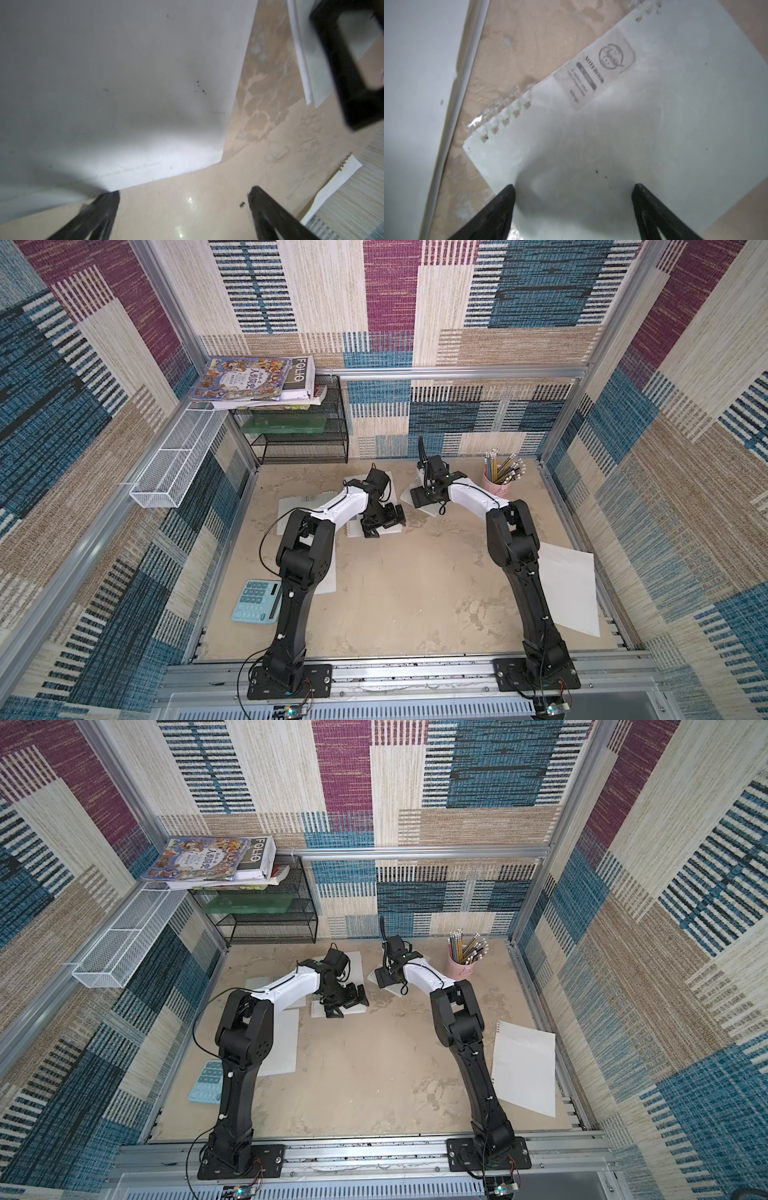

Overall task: Tear off pages from different notebooks
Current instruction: Move the notebook to the center of the board.

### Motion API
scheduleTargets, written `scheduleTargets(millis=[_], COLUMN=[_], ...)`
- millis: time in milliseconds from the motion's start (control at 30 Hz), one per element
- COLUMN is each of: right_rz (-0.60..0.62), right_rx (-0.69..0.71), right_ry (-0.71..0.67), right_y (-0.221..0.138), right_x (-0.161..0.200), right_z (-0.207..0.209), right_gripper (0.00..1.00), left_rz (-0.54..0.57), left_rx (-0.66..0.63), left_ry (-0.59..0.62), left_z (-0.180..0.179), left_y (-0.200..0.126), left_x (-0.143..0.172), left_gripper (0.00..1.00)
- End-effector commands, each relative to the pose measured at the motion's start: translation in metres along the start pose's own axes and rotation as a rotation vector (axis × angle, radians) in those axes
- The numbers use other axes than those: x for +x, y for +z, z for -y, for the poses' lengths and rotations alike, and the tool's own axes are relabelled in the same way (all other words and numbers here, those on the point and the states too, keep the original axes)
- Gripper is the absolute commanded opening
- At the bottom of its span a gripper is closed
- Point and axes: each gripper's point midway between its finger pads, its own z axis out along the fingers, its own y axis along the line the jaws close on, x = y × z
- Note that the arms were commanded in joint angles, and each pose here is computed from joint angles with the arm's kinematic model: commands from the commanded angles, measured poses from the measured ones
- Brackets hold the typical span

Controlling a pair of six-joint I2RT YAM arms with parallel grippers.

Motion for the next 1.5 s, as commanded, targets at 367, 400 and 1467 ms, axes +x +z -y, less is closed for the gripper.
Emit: scheduleTargets(millis=[367, 400, 1467], right_rz=[-0.309, -0.294, 0.006], right_rx=[-0.147, -0.148, -0.201], right_ry=[0.075, 0.087, 0.377], right_y=[-0.02, -0.026, -0.022], right_x=[0.151, 0.146, 0.044], right_z=[-0.033, -0.031, 0.019], right_gripper=[0.84, 0.84, 0.8], left_rz=[0.061, 0.066, 0.218], left_rx=[0.057, 0.075, 0.379], left_ry=[0.103, 0.117, 0.315], left_z=[0.022, 0.03, 0.118], left_y=[-0.018, -0.022, 0.045], left_x=[-0.06, -0.059, -0.115], left_gripper=[0.99, 0.99, 0.87])
